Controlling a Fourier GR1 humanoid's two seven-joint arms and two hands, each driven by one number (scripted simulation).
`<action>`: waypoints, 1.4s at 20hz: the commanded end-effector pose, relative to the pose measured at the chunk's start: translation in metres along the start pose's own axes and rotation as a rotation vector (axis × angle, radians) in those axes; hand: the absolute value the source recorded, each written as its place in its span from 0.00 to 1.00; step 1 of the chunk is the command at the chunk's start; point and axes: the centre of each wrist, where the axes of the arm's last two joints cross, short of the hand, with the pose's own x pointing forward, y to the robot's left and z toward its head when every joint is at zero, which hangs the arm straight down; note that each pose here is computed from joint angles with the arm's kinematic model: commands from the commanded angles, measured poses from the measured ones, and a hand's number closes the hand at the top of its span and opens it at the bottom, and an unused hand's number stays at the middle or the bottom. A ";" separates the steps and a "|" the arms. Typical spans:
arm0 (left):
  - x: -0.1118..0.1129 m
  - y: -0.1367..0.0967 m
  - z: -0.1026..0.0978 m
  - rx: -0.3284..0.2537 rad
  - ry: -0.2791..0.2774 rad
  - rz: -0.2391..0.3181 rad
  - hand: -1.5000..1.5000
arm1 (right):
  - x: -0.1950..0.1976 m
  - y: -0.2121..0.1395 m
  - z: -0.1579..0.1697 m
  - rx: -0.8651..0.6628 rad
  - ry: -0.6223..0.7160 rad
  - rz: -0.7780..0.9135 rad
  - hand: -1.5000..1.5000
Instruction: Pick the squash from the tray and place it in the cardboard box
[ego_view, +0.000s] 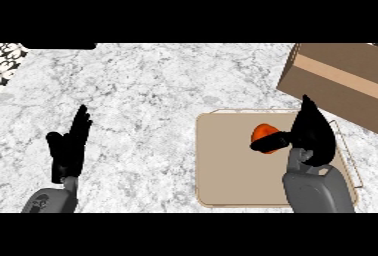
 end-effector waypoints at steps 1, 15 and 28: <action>-0.002 0.003 0.008 -0.002 0.001 0.008 0.50 | 0.018 -0.005 -0.005 0.020 0.227 0.021 0.00; 0.001 -0.002 0.011 -0.007 0.010 0.013 0.50 | 0.029 0.011 -0.031 0.034 0.311 0.061 0.00; -0.012 -0.011 0.008 -0.006 0.010 -0.001 0.50 | 0.013 0.031 -0.050 0.077 0.342 0.103 0.00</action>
